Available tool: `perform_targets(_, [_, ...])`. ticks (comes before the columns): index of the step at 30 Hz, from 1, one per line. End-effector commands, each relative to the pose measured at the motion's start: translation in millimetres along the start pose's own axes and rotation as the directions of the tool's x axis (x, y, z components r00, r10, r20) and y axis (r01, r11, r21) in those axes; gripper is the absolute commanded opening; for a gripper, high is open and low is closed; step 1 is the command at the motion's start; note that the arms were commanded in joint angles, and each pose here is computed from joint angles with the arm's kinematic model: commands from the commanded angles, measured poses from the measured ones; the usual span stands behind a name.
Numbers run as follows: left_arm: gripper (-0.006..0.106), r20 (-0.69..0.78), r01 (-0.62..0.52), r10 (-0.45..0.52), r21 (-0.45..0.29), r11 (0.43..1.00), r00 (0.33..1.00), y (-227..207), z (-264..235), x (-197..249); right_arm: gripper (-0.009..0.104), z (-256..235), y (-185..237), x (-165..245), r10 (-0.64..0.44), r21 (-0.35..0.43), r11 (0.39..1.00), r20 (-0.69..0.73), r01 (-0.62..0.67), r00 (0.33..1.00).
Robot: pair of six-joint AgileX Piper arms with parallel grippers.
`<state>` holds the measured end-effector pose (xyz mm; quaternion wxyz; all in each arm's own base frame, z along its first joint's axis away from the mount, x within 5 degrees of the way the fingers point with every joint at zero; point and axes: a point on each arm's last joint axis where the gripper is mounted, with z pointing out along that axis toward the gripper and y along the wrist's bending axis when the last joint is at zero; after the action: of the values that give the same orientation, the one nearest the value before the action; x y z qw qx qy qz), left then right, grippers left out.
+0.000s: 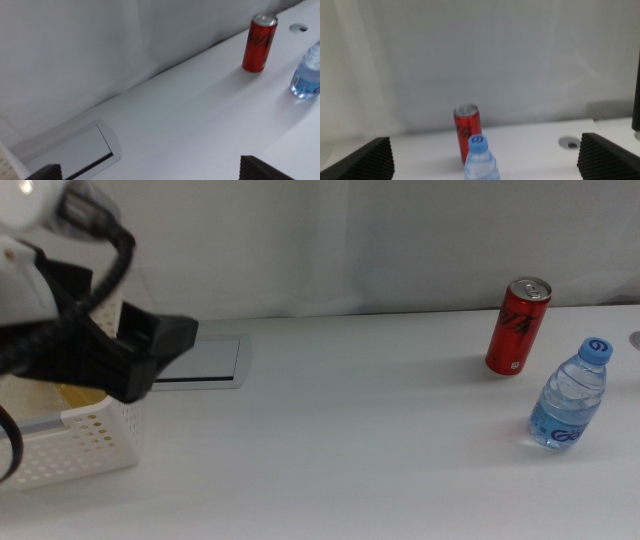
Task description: Use arms to grab the bottles and put them into the dustbin to the left of the table.
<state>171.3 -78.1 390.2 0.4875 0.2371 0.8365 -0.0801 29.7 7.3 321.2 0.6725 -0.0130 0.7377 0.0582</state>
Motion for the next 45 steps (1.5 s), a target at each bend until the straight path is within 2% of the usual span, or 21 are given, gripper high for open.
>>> perform_targets(1, [0.093,0.013,0.011,-0.011,0.016,1.0,1.0,-3,4,4,0.103,2,2,-16,-0.035,-0.003,0.999,-0.114,0.035,0.993])
perform_targets(7, [0.093,0.024,0.011,-0.011,0.014,1.0,1.0,-3,5,4,0.103,42,2,-21,-0.101,-0.051,0.995,-0.349,0.089,0.932])
perform_targets(11, [0.093,0.024,0.011,-0.011,0.014,1.0,1.0,-3,5,4,0.103,69,0,-6,-0.082,-0.059,0.996,-0.441,0.062,0.894])
perform_targets(15, [0.093,0.025,0.017,-0.017,0.015,1.0,1.0,-3,5,4,0.103,91,-3,27,-0.003,-0.033,0.999,-0.463,-0.014,0.886])
perform_targets(20, [0.093,0.035,0.017,-0.017,0.014,1.0,0.999,-3,5,3,0.103,96,-4,59,0.099,0.004,0.994,-0.459,-0.109,0.883])
perform_targets(25, [0.093,0.039,0.017,-0.017,0.013,1.0,0.999,-3,6,3,0.103,97,-9,84,0.132,0.048,0.991,-0.405,-0.123,0.905])
perform_targets(28, [0.093,0.047,0.017,-0.018,0.012,1.0,0.999,-3,6,3,0.103,98,-8,89,0.073,0.02,0.997,-0.356,-0.07,0.931])
perform_targets(31, [0.093,0.053,0.022,-0.022,0.012,1.0,0.998,-3,5,2,0.103,100,-2,89,-0.038,-0.06,0.998,-0.326,0.019,0.945])
perform_targets(36, [0.093,0.054,0.022,-0.022,0.012,1.0,0.998,-3,5,2,0.103,111,12,98,-0.155,-0.178,0.979,-0.369,0.094,0.916])
perform_targets(40, [0.093,0.054,0.022,-0.022,0.012,1.0,0.998,-3,5,2,0.103,126,12,108,-0.178,-0.166,0.979,-0.402,0.12,0.898])
perform_targets(45, [0.093,0.054,0.022,-0.022,0.012,1.0,0.998,-3,5,2,0.103,145,10,114,-0.214,-0.134,0.975,-0.37,0.176,0.904])
